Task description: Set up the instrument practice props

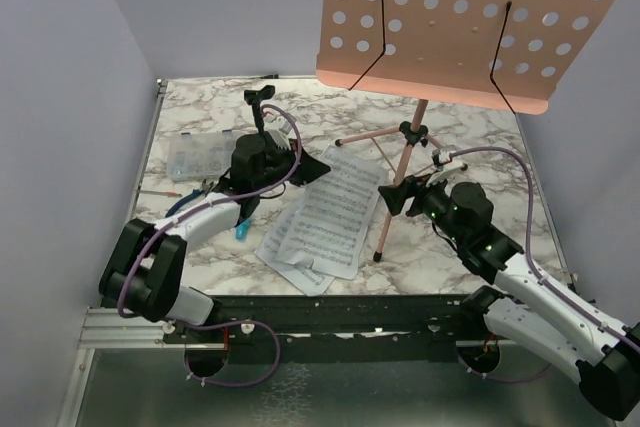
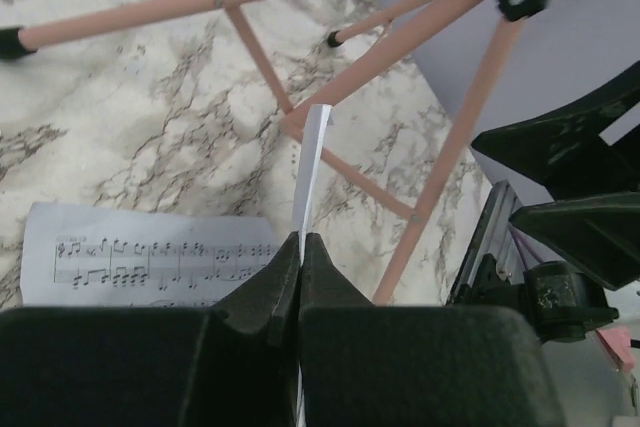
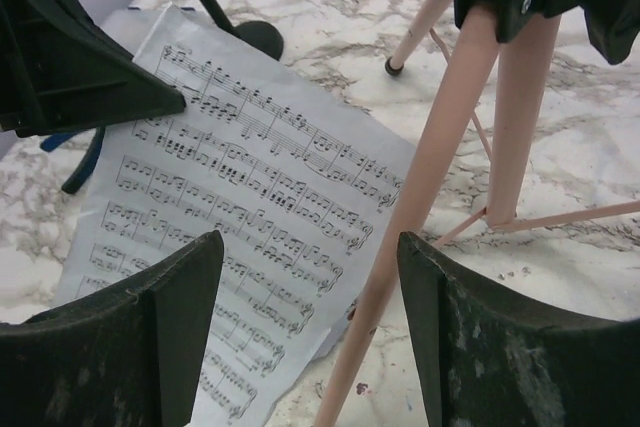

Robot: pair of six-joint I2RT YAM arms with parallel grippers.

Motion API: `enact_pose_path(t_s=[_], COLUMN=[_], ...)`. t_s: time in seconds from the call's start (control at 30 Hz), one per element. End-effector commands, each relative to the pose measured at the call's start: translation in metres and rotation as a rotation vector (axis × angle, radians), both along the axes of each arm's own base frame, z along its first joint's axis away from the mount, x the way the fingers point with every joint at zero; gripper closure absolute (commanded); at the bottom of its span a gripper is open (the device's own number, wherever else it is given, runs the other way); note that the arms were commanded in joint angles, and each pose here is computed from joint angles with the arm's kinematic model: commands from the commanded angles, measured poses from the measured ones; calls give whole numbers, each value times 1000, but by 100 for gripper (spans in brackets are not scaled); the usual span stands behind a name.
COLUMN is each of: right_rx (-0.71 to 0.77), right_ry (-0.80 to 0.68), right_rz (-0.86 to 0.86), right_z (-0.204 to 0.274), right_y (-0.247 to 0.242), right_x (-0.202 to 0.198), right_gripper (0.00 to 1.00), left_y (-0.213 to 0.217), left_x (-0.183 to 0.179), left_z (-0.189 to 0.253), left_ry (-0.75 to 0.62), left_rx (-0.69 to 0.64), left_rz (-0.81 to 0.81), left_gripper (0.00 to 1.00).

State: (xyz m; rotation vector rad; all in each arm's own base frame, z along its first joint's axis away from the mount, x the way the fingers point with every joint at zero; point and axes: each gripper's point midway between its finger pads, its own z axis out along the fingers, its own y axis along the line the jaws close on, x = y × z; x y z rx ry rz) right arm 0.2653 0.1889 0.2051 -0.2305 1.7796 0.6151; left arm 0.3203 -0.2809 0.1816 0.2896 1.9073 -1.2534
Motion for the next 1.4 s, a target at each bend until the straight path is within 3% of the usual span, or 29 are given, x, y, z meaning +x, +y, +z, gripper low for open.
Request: enact_pose_path(t_s=[0.0, 0.3, 0.53, 0.73, 1.37], right_rx=[69, 127, 208, 226, 245], right_ry=[-39, -81, -132, -151, -197], right_rz=[84, 161, 199, 216, 278], right_z=[20, 41, 64, 77, 81], right_y=[11, 21, 25, 28, 43], right_x=[-15, -26, -33, -34, -30], right_gripper=[26, 20, 13, 11, 12], left_y=[7, 12, 28, 41, 42], left_x=[-10, -55, -86, -88, -97], left_z=[40, 141, 188, 200, 209], left_ry=[-121, -331, -487, -555, -588], left_rx=[-1, -124, -166, -167, -179], left_rz=[-6, -110, -101, -22, -43], left_gripper=[100, 100, 100, 100, 100])
